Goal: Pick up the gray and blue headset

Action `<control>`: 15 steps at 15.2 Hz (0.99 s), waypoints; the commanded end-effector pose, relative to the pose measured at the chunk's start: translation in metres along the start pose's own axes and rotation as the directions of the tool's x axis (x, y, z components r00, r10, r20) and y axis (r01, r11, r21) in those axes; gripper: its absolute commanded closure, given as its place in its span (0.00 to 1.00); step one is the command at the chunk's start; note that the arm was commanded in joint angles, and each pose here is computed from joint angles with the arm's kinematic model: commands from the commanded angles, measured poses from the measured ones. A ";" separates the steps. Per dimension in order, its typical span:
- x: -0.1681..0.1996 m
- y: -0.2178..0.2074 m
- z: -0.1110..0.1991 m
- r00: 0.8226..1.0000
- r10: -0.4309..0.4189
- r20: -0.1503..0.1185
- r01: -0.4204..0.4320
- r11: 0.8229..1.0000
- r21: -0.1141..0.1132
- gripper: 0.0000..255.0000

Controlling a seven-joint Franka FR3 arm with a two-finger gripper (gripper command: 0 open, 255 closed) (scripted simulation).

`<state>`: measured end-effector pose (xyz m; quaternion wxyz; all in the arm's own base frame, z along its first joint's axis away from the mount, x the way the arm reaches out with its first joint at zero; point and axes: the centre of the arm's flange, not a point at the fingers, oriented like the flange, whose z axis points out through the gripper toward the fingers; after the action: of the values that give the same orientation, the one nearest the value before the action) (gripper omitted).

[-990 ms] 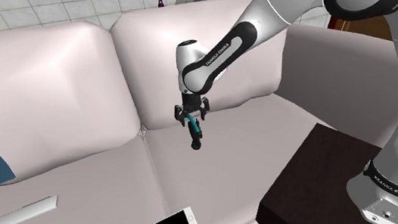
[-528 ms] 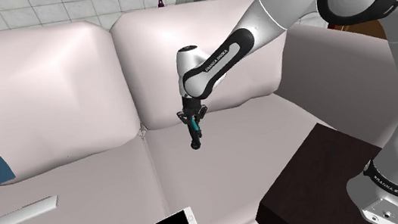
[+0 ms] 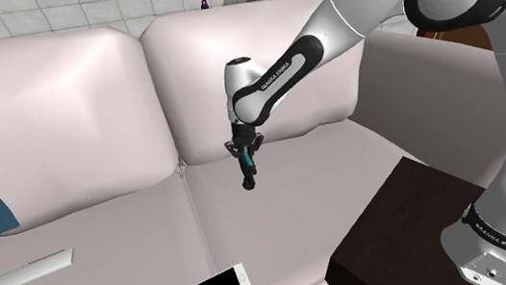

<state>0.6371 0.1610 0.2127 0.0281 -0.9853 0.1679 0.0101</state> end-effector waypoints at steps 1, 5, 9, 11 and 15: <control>-0.001 0.000 -0.008 1.000 0.000 0.000 0.000 1.000 0.000 1.00; -0.001 -0.001 -0.029 1.000 0.000 0.000 0.000 1.000 0.000 1.00; -0.002 -0.003 -0.050 1.000 0.000 0.000 0.000 1.000 0.000 1.00; -0.002 -0.003 -0.061 1.000 0.000 0.000 0.000 1.000 0.000 1.00; -0.003 -0.004 -0.077 1.000 0.000 0.000 0.000 1.000 0.000 1.00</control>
<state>0.6360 0.1605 0.2864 0.0282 -0.9853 0.1680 0.0101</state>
